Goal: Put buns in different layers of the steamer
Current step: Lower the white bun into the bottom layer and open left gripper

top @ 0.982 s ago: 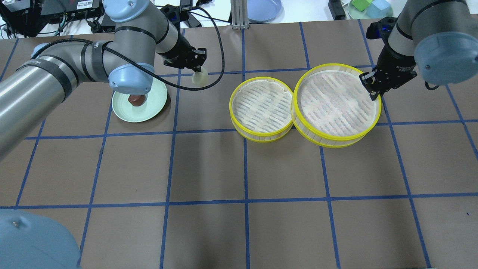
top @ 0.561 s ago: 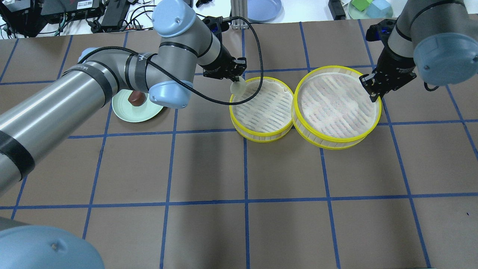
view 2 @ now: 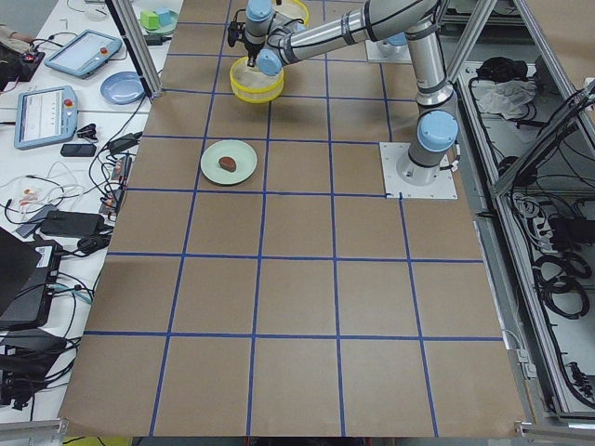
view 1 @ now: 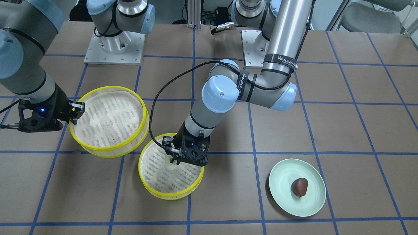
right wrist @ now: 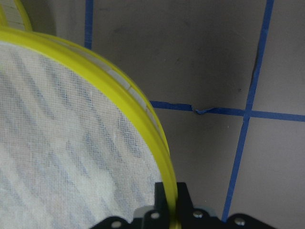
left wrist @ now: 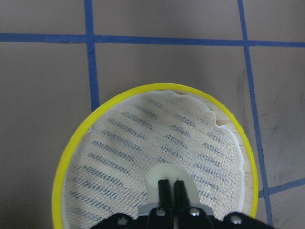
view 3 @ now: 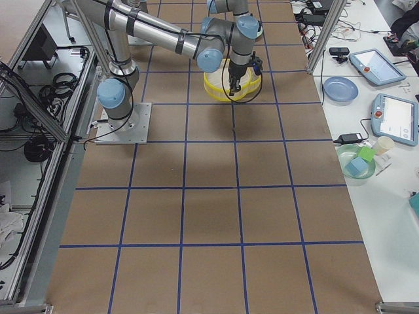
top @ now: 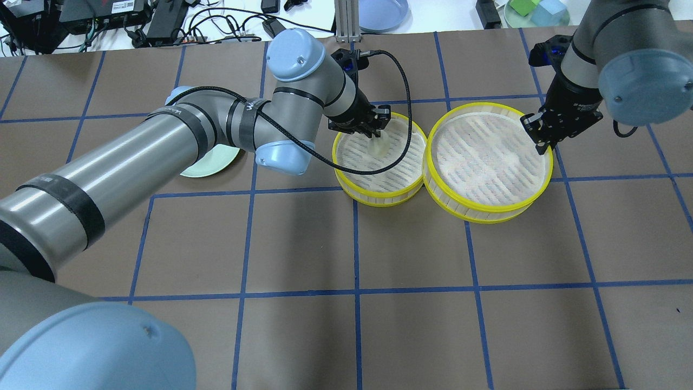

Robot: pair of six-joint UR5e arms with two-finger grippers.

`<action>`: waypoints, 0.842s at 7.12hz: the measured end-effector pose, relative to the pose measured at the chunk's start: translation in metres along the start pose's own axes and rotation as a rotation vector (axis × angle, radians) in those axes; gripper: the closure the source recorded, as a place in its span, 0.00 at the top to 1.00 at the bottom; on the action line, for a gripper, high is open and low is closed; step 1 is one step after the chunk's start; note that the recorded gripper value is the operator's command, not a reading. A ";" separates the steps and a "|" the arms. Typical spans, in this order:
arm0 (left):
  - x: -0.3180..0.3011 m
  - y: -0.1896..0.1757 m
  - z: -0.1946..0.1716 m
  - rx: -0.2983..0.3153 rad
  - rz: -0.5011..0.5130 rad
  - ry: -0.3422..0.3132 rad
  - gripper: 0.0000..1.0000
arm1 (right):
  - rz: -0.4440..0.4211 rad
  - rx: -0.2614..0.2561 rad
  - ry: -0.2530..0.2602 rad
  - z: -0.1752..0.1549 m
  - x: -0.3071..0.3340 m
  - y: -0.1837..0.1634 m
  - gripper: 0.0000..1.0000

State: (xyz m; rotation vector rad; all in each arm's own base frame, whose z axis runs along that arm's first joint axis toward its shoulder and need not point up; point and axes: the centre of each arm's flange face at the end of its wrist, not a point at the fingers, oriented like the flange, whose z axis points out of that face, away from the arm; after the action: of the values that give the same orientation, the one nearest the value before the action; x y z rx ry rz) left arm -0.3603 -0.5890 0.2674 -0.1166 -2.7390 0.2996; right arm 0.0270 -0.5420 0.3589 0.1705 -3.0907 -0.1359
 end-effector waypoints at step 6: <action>-0.045 -0.023 -0.046 0.017 0.024 -0.188 1.00 | 0.019 -0.022 -0.023 0.015 -0.019 -0.005 0.00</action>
State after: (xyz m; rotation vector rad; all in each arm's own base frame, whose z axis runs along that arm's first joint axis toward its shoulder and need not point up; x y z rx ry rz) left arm -0.3019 -0.6078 0.2971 -0.1224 -2.9225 0.3569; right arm 0.0458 -0.5440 0.3431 0.1389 -3.1115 -0.1716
